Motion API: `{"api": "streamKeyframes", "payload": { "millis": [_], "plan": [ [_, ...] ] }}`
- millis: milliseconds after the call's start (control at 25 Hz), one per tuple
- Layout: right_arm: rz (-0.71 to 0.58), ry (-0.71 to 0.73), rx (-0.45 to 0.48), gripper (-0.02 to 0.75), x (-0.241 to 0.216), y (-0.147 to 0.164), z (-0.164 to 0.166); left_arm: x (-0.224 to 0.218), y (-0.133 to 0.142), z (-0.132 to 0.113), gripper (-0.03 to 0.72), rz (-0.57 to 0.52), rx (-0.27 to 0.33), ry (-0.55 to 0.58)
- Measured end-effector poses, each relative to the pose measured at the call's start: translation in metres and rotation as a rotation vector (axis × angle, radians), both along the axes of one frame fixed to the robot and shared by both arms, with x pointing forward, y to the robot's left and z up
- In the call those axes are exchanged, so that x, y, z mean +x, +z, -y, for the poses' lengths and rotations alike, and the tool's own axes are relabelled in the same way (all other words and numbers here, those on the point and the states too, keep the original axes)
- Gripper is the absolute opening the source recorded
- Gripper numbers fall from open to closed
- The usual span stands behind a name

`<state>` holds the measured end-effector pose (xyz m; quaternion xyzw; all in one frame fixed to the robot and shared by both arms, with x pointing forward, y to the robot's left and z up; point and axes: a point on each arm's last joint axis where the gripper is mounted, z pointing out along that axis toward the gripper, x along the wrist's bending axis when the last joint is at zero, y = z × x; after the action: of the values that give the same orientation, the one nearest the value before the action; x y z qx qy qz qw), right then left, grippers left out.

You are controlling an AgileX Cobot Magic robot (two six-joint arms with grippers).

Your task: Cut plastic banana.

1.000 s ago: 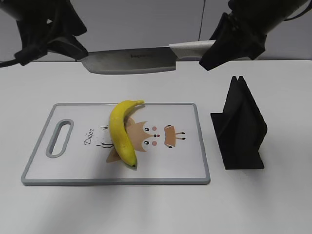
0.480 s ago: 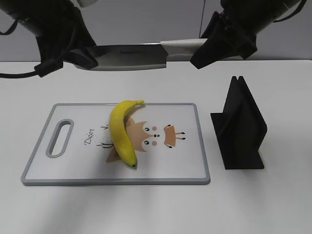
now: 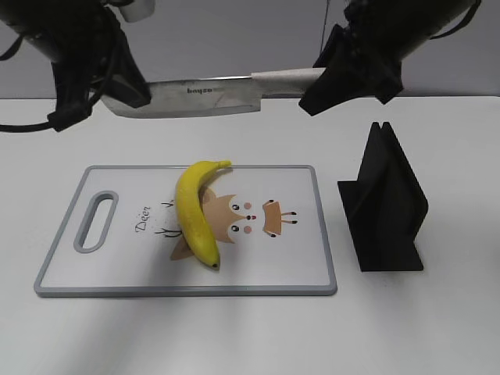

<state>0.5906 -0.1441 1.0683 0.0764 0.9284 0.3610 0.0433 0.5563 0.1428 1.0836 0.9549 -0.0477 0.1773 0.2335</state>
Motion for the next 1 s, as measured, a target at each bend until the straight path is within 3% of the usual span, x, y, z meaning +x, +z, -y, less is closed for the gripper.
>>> {"api": "streamKeyframes", "payload": {
  "millis": [280,600,1000],
  "plan": [
    [-0.004,0.006,-0.223,0.186,0.001,-0.016,-0.030,0.001,-0.007,-0.003,0.000,-0.024,0.057,0.002],
    [-0.056,-0.021,-0.363,0.199,0.014,-0.030,-0.052,0.014,-0.026,-0.011,-0.004,-0.090,0.080,0.057],
    [-0.074,-0.021,-0.406,0.202,0.022,-0.049,-0.054,0.024,-0.051,-0.008,-0.004,-0.174,0.085,0.093]
  ]
}}
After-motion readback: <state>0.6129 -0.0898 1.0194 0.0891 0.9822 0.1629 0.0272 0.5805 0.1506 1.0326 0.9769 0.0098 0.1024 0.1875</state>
